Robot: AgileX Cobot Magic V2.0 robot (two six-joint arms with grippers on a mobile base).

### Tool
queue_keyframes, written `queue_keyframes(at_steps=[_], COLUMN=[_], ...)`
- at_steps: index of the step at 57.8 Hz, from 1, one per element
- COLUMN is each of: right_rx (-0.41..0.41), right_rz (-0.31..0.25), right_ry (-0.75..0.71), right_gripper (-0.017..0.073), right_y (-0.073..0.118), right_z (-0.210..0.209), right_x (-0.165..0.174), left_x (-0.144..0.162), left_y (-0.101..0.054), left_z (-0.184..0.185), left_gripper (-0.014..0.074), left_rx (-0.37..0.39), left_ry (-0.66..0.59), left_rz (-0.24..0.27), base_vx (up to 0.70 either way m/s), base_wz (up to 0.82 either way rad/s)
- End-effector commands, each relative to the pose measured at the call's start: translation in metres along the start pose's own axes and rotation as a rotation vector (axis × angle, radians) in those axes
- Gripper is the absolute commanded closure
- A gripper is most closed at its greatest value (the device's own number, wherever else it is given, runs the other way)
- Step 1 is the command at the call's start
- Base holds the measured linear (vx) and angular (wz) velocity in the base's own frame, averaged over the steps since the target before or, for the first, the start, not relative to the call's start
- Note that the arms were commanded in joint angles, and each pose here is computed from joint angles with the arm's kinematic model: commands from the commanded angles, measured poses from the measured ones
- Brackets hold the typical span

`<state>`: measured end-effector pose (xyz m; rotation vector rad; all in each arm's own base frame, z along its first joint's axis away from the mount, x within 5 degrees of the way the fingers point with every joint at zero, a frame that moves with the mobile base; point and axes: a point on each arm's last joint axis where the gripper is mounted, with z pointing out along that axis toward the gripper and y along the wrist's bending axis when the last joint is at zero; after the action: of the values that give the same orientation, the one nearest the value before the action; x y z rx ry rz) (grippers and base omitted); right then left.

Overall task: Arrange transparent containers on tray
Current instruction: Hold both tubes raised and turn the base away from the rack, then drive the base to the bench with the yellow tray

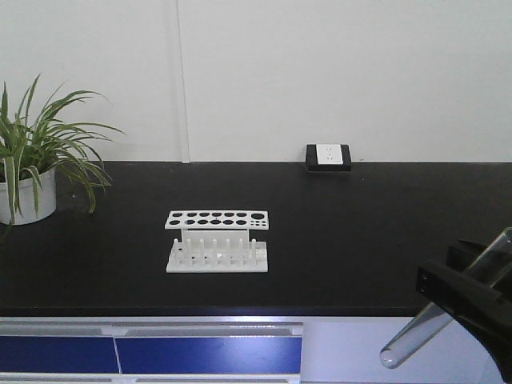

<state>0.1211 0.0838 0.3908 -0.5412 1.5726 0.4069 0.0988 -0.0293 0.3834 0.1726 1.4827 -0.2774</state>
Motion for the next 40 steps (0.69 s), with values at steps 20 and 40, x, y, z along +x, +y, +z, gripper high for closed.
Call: queue_keyframes(at_steps=[20, 40], right_rx=[0.011, 0.011], right_rz=[-0.021, -0.021], right_ry=[-0.118, -0.117], right_gripper=[0.0463, 0.0463], right_y=[-0.0017, -0.0017], right_z=[-0.0035, -0.0034], right_x=[-0.0178, -0.0178], left_x=[-0.0192, -0.0192], left_y=[-0.0019, -0.0019], left_z=[-0.0017, -0.0017], left_gripper=[0.0508, 0.0508], left_rx=[0.016, 0.016], left_ry=[-0.113, -0.113], left_rz=[-0.004, -0.004], base_vx=[-0.31, -0.31], base_wz=[0.03, 0.03])
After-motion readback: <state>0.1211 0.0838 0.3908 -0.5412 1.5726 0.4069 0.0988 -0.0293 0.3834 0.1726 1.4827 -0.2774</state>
